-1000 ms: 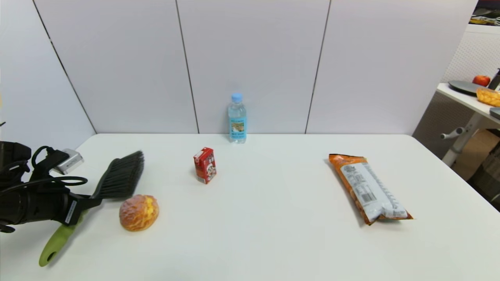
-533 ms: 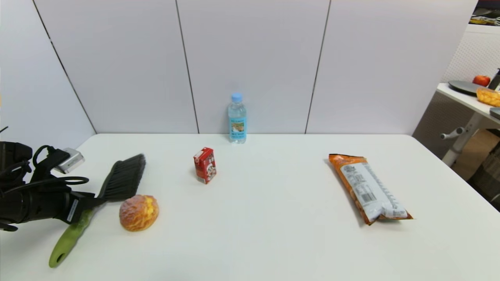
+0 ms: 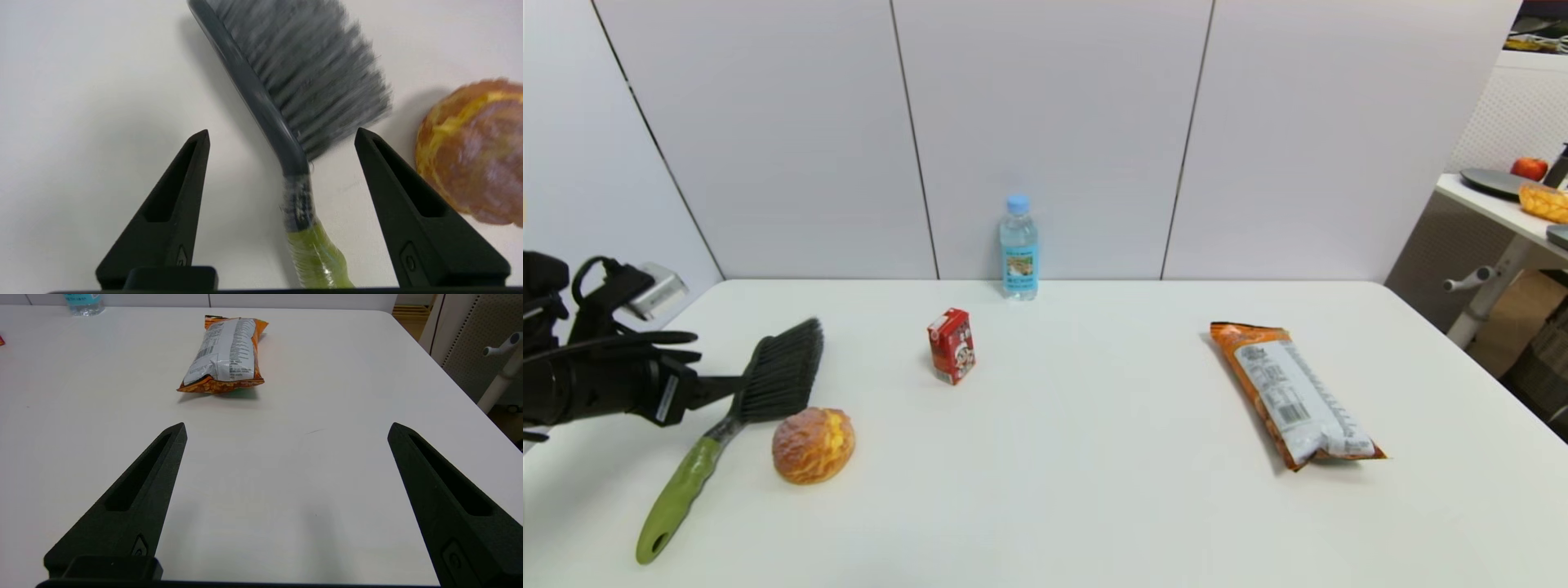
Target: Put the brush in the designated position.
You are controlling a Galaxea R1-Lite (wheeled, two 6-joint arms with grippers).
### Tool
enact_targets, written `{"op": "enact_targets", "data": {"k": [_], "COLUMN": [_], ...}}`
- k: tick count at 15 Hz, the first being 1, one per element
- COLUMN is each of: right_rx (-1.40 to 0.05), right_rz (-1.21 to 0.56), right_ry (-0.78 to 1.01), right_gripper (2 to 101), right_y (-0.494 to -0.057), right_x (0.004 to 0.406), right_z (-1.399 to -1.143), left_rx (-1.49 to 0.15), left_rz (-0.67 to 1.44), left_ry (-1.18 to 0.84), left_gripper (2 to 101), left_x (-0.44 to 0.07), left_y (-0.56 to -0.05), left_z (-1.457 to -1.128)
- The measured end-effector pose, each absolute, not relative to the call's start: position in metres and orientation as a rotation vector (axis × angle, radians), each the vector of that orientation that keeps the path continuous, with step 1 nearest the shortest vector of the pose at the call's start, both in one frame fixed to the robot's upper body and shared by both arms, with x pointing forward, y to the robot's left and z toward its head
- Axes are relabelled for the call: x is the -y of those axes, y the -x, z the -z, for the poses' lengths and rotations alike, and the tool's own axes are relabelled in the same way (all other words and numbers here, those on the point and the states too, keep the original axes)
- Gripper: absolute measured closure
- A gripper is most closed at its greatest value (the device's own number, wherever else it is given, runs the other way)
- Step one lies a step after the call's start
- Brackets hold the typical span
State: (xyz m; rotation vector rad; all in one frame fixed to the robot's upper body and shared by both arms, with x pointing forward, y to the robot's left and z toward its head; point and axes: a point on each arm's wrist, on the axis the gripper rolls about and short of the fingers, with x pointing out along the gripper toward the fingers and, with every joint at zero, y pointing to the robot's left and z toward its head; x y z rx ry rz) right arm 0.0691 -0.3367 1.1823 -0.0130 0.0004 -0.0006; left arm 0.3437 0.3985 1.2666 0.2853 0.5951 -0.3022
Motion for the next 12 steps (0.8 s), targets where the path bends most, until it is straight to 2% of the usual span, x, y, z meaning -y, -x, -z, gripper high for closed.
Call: {"op": "enact_targets", "data": {"k": [3, 6, 9, 12], "right_rx": [-0.001, -0.001, -0.001, 0.0], "right_rz": [0.001, 0.001, 0.001, 0.001], "right_ry": [0.013, 0.013, 0.013, 0.013], "right_gripper": [5.0, 5.0, 5.0, 5.0], "right_y": [-0.069, -0.069, -0.069, -0.069], "right_x": [0.337, 0.337, 0.337, 0.337], "right_z": [-1.182, -1.182, -1.182, -1.182], "left_rx": [-0.451, -0.395, -0.342, -0.305], "left_rz": [0.231, 0.136, 0.086, 0.036], "left_ry": [-0.383, -0.44, -0.43, -0.403], "left_gripper": [21.3, 16.4, 12.9, 10.5], "left_x": [-0.387, -0.365, -0.349, -0.339], "left_y": [-0.336, -0.287, -0.217, -0.152], "left_z": [-1.343, -1.405, -1.424, -1.4]}}
